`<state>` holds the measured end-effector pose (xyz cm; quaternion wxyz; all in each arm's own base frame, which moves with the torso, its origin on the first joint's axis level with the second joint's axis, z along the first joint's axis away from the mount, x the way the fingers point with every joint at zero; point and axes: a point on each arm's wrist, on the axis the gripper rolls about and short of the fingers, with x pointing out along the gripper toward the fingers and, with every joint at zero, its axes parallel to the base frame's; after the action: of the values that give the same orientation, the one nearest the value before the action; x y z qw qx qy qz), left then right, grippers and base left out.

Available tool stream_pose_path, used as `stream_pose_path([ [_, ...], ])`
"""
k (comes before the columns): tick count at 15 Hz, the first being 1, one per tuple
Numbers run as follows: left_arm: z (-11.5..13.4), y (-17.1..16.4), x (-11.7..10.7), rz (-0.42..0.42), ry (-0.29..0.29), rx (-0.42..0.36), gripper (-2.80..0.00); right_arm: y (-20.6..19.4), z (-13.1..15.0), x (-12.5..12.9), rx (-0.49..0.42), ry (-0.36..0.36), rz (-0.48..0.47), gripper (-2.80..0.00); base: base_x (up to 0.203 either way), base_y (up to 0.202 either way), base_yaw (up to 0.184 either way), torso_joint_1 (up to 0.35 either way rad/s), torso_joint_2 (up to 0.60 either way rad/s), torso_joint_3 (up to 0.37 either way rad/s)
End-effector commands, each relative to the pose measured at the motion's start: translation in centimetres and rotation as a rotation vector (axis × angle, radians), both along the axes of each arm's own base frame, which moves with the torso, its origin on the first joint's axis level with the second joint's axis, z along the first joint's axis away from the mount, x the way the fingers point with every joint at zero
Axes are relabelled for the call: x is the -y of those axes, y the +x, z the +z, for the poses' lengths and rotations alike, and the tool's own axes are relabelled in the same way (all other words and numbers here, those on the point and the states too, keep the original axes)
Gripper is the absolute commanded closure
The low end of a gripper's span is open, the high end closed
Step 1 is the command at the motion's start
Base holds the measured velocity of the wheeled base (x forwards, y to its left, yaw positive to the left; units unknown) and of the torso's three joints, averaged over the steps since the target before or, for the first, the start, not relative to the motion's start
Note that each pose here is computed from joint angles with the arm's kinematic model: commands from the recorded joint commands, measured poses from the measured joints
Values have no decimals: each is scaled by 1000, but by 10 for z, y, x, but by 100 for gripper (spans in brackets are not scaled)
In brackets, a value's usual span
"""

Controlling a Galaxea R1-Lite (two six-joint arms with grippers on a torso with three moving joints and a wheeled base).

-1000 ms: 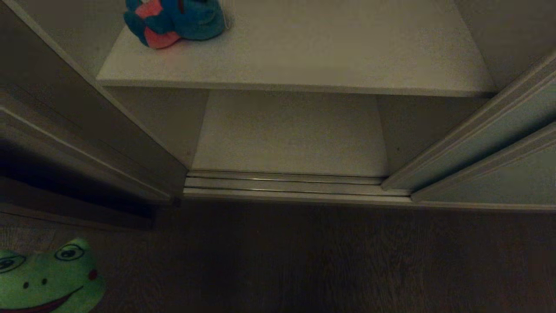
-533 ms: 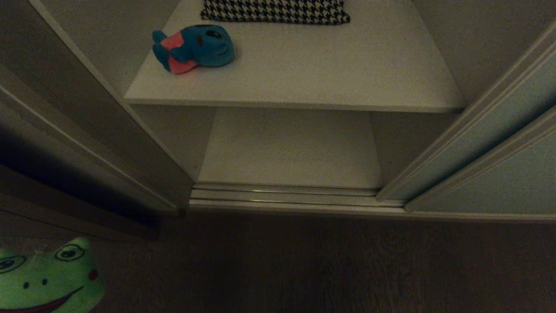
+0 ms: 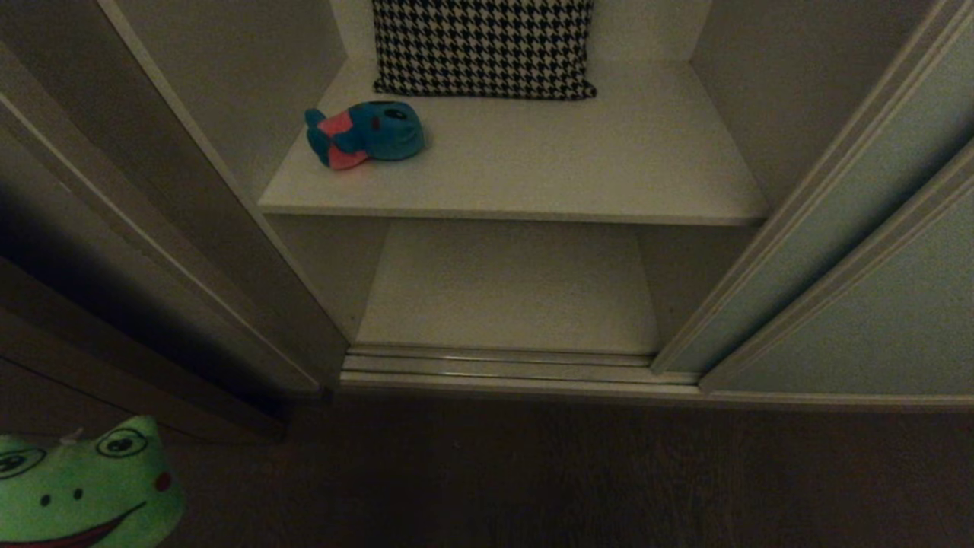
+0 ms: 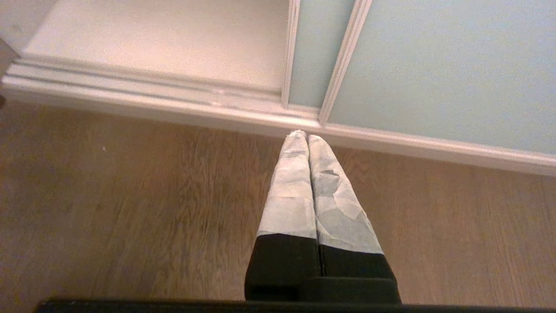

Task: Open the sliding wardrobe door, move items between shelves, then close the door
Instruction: Place the green doll on the higher shelf

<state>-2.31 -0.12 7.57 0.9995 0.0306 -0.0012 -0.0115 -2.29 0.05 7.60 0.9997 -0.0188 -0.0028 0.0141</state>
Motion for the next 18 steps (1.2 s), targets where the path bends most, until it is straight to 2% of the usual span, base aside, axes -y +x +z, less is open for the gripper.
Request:
stream_pose_path([
  [1,0,0,0,0,-1,-2,0,0,0,0,3,-1,1,0,0,0,0,1,2,201],
  [5,0,0,0,1,14,-4,0,0,0,0,3,-1,1,0,0,0,0,2,3,93],
  [10,0,0,0,1,78,-3,0,0,0,0,3,-1,1,0,0,0,0,0,0,0],
  [16,0,0,0,0,82,-1,0,0,0,0,3,-1,1,0,0,0,0,0,0,0],
  [18,4,-1,0,2,66,13,0,0,0,0,3,-1,1,0,0,0,0,0,0,0],
])
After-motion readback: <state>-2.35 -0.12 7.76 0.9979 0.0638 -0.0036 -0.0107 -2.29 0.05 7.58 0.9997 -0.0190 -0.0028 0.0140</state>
